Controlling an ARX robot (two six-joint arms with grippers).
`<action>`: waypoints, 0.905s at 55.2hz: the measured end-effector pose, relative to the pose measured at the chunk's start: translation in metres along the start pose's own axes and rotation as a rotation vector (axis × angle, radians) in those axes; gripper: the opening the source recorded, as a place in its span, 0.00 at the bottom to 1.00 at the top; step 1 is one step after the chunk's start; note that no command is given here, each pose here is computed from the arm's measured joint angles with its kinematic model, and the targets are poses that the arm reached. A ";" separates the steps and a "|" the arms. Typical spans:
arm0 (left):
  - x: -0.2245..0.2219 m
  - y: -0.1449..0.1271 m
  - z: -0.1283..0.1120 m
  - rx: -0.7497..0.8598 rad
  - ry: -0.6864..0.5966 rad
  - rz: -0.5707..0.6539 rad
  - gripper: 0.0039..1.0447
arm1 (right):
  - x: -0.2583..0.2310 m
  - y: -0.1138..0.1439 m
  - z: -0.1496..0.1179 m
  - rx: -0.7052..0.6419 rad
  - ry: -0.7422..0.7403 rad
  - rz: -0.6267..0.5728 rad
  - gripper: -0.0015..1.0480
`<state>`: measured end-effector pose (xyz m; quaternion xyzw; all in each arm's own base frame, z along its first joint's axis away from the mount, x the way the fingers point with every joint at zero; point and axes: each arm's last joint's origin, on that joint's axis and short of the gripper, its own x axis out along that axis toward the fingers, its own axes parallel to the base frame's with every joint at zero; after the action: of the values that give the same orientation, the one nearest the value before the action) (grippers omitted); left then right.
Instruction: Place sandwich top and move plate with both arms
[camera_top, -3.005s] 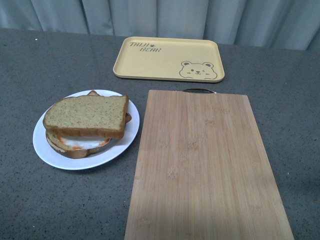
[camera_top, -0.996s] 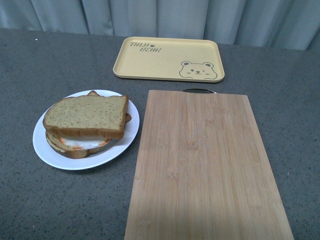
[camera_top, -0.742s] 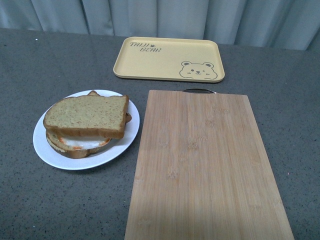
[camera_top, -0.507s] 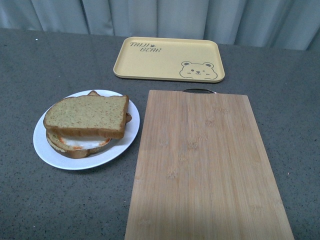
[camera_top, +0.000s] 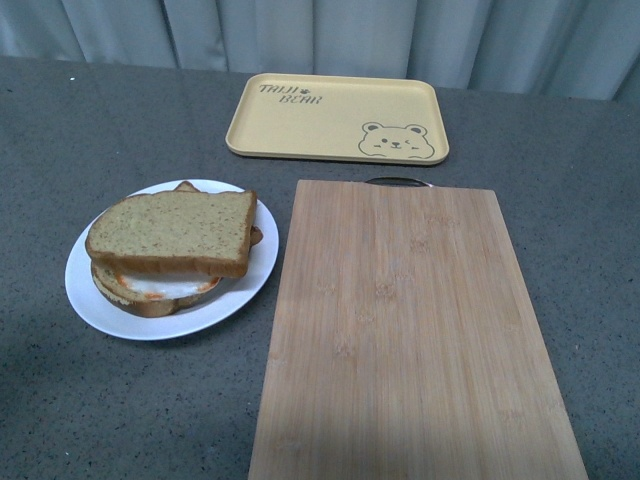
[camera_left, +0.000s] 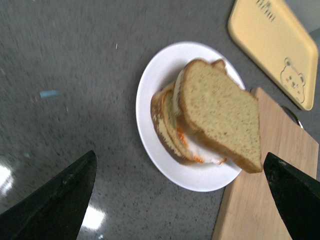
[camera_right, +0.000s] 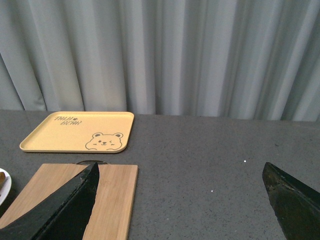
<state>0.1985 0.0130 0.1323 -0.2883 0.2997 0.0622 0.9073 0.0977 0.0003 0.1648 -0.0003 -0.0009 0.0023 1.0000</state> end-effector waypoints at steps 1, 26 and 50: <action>0.005 0.002 -0.001 -0.022 0.026 0.007 0.94 | 0.000 0.000 0.000 0.000 0.000 0.000 0.91; 0.075 0.020 -0.017 -0.377 0.286 0.037 0.94 | 0.000 0.000 0.000 0.000 0.000 0.000 0.91; 0.102 0.021 -0.024 -0.435 0.382 0.089 0.94 | 0.000 0.000 0.000 0.000 0.000 0.000 0.91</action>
<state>0.2629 0.0109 0.0468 -0.4692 0.4571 0.1095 0.7476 0.0977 0.0003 0.1648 -0.0003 -0.0009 0.0025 1.0000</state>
